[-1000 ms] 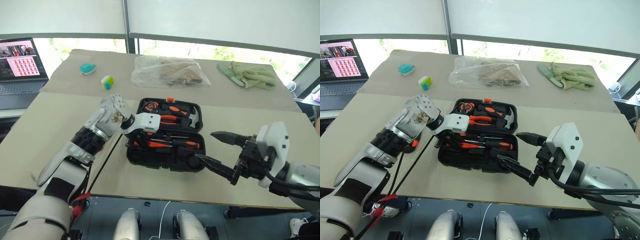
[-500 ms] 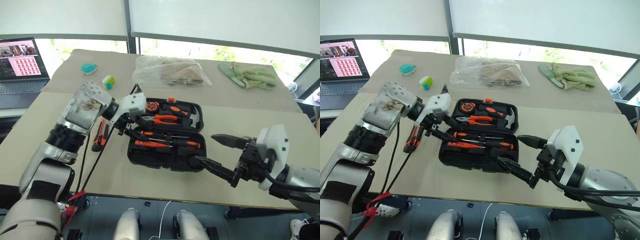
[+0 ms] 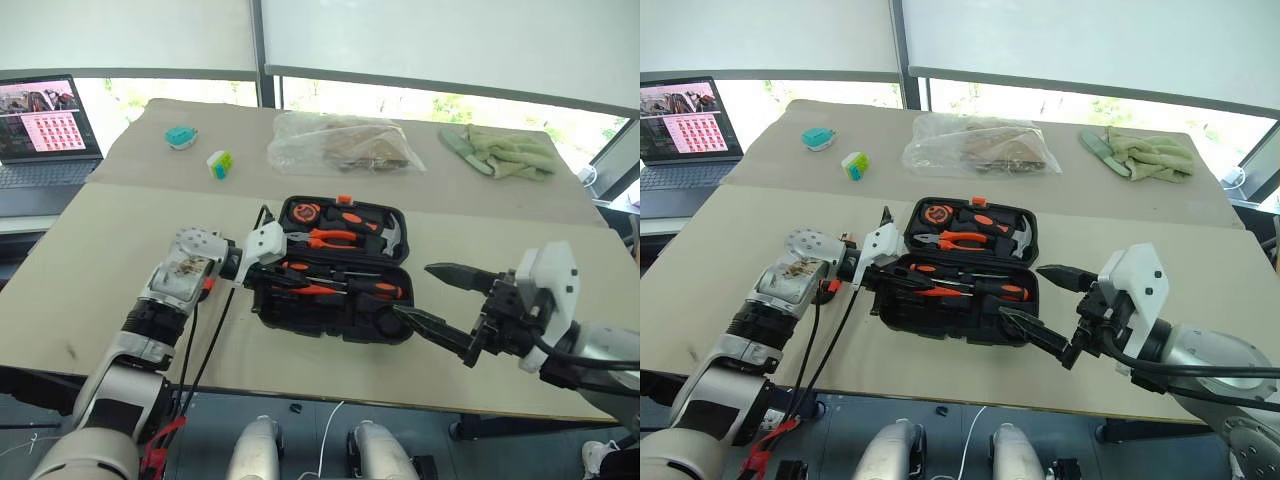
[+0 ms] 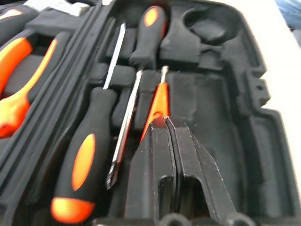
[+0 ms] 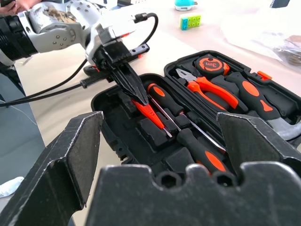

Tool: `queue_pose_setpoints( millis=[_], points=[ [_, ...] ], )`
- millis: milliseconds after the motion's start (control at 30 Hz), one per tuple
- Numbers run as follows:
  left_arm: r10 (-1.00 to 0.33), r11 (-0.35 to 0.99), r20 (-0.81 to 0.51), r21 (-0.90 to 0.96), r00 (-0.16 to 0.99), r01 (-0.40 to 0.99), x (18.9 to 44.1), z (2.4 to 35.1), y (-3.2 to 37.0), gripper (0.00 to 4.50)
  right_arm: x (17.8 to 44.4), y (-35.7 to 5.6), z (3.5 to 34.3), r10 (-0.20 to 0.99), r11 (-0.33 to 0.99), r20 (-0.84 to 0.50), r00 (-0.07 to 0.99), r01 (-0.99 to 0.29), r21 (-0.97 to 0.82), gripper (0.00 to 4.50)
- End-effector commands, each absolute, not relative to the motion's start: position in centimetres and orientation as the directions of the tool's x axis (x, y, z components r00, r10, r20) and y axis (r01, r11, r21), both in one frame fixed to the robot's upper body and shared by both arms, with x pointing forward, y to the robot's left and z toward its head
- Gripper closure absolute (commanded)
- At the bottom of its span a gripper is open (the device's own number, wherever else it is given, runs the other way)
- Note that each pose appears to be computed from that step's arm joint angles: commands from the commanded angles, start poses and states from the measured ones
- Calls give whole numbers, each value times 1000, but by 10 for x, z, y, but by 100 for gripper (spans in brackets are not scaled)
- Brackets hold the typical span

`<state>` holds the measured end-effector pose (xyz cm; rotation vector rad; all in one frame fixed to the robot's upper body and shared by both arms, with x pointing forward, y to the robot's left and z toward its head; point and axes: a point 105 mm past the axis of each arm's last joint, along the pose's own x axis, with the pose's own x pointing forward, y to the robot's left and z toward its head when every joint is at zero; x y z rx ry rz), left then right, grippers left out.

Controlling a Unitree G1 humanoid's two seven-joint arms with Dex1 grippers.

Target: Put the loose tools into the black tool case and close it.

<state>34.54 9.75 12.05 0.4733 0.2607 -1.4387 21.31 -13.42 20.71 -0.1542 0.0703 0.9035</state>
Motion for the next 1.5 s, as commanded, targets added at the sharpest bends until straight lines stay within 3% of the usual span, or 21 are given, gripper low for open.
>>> queue_pose_setpoints(
  millis=[33,467,667,833,1000,1133,1233,1500],
  points=[
    [-879,39,-459,201,129,979,346,118,98,445,211,-131,212,788,594,-113,605,-796,-118,0],
    [-844,55,-518,173,138,983,347,84,111,445,216,-133,214,785,604,-97,611,-791,-98,0],
    [-904,168,-361,191,228,967,348,142,128,445,223,-128,215,810,570,-97,578,-816,-102,0],
    [-856,399,-283,169,432,901,331,192,183,445,238,-122,220,846,514,-90,526,-849,-128,0],
    [-603,683,-389,198,696,703,289,181,273,252,245,-108,224,898,400,-115,425,-897,-189,0],
    [-412,812,-481,190,774,551,258,160,321,105,244,-100,223,926,309,-152,346,-925,-221,0],
    [-341,843,-518,201,784,499,248,147,331,2,244,-97,222,934,273,-170,316,-933,-232,0],
    [-355,906,-497,26,792,422,284,165,284,2,242,-97,219,936,261,-178,304,-938,-229,0]
  ],
)
